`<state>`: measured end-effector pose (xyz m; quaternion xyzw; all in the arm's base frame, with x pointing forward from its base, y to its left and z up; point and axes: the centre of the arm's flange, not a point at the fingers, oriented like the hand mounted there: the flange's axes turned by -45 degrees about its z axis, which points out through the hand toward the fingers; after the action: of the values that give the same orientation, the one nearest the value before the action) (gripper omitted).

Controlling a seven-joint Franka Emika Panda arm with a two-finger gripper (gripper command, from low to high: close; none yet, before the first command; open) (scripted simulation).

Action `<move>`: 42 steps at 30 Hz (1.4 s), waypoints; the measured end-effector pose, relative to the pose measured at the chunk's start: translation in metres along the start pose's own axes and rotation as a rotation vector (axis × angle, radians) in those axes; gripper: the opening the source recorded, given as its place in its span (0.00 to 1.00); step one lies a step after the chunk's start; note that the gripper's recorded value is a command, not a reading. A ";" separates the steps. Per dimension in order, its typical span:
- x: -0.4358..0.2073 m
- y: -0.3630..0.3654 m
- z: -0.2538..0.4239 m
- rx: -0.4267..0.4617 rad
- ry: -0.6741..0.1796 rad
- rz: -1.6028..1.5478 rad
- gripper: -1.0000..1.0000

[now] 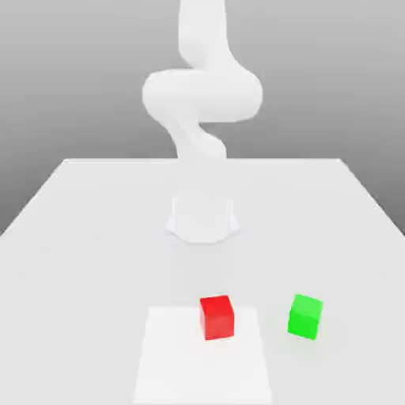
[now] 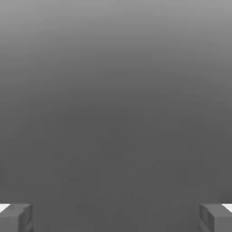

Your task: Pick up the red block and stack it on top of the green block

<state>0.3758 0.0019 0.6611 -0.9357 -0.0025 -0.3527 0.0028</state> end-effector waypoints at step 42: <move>-0.311 -0.040 0.324 0.113 -0.715 -0.314 0.00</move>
<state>0.3556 0.0439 0.2129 -0.9862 -0.1658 -0.0002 -0.0005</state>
